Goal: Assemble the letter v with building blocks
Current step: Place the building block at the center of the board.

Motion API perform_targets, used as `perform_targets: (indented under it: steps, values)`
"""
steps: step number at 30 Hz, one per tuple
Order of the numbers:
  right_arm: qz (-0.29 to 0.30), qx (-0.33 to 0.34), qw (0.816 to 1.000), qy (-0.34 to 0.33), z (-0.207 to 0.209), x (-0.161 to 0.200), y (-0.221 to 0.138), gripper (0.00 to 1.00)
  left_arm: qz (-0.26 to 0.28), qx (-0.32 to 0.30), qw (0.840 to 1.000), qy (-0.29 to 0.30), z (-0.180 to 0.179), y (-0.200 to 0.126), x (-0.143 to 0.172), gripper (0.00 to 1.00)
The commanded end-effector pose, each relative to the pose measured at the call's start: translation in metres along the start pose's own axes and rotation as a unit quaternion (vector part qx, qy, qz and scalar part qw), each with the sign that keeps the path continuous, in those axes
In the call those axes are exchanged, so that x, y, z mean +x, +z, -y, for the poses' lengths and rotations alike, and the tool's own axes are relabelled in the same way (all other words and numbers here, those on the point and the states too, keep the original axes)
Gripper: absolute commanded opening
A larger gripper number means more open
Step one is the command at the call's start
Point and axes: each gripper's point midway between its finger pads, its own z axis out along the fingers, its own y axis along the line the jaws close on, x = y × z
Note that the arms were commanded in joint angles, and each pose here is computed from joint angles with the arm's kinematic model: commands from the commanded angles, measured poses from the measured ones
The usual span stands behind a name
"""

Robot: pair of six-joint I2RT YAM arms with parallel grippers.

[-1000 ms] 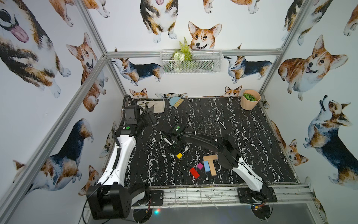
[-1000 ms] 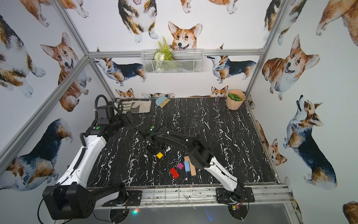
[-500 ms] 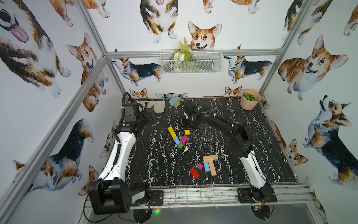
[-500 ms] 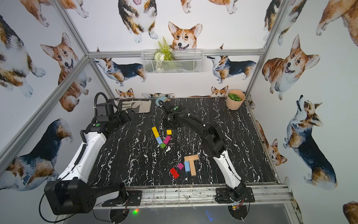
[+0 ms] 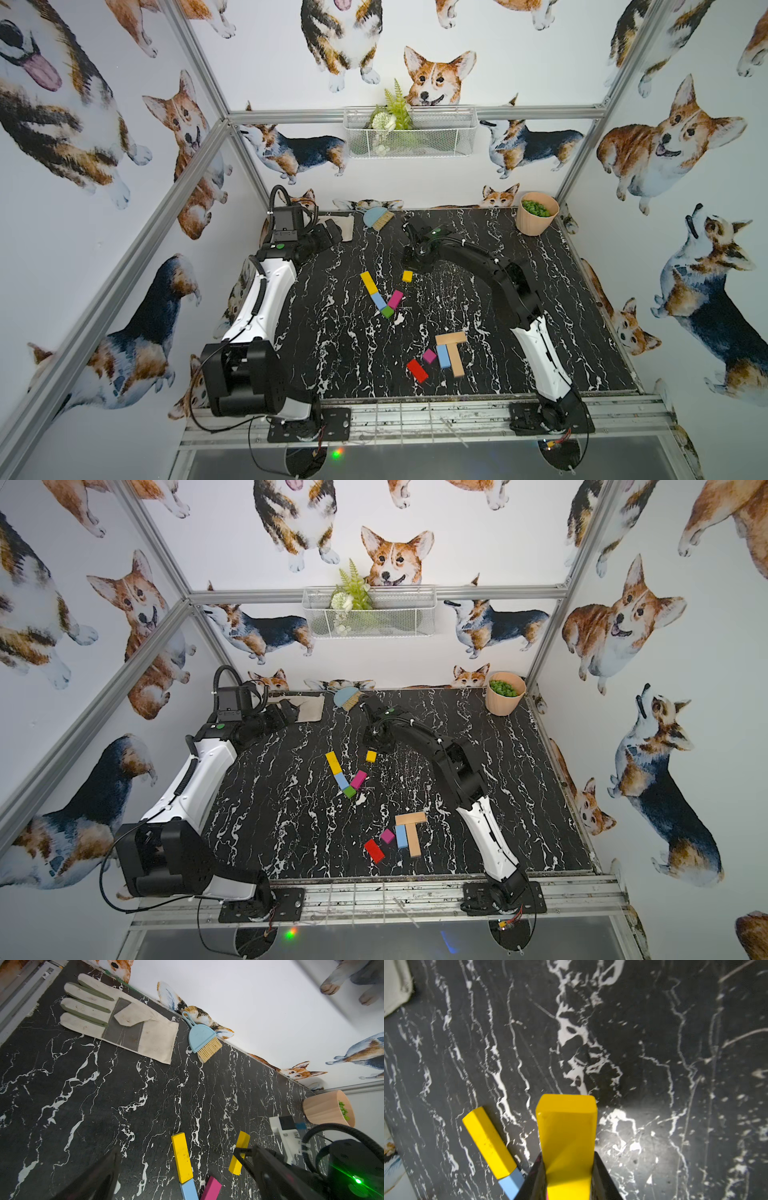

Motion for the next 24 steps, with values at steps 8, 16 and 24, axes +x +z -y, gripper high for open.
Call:
perform_targets:
  steps: [8,16,24]
  values:
    - [-0.008,0.026,0.999,0.03,0.004,-0.008,0.02,0.23,-0.017,0.021,1.0,0.005,0.007,0.002,0.004,1.0]
    - [-0.02,0.033,0.999,0.038,0.008,-0.003,0.03,0.27,-0.021,0.028,0.999,0.003,0.009,0.004,0.005,1.0]
    - [-0.034,0.031,0.998,0.045,0.01,0.002,0.037,0.41,-0.022,0.027,0.999,0.004,0.009,0.004,0.006,1.0]
